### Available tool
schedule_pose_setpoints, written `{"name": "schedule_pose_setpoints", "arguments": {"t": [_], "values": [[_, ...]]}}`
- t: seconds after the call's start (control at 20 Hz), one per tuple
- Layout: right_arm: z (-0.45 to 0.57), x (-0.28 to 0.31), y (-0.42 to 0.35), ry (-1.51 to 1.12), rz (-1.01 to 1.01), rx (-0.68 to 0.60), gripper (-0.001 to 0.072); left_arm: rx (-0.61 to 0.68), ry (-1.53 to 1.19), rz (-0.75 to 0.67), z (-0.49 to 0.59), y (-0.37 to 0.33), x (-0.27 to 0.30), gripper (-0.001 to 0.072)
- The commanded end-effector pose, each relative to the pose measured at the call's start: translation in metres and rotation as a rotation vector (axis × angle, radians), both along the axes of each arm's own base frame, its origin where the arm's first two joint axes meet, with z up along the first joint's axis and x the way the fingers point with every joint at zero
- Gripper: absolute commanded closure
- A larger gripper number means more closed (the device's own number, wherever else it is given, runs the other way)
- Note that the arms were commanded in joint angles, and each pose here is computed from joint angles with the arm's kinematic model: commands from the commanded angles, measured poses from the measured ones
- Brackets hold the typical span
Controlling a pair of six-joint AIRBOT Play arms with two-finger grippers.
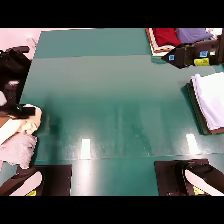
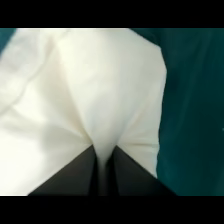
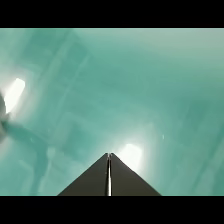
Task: Fold the shirts.
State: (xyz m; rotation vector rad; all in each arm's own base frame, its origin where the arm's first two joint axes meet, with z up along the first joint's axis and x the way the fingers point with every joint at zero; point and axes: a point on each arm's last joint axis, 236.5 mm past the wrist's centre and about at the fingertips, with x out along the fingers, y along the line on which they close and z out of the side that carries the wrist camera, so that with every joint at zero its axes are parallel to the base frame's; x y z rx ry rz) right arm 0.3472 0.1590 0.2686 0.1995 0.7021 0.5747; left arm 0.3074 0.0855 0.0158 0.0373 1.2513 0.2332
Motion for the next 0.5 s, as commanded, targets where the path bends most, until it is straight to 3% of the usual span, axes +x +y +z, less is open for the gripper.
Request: {"name": "schedule_pose_setpoints", "arguments": {"t": [0.0,0.25,0.45], "values": [[0.037,0.002,0.000,-0.124,-0.036,0.065,0.0694,0.039,-0.309,-0.051,0.121,-0.014,0.031,0.0681],[0.089,-0.001,-0.011,-0.304,-0.101,0.130,0.0694,-0.038,-0.805,-0.391,0.334,-0.133,0.023,0.0682],[0.091,-0.002,-0.011,-0.308,-0.108,0.140,0.0694,-0.134,-0.879,-0.721,0.353,-0.246,0.021,0.0682]]}}
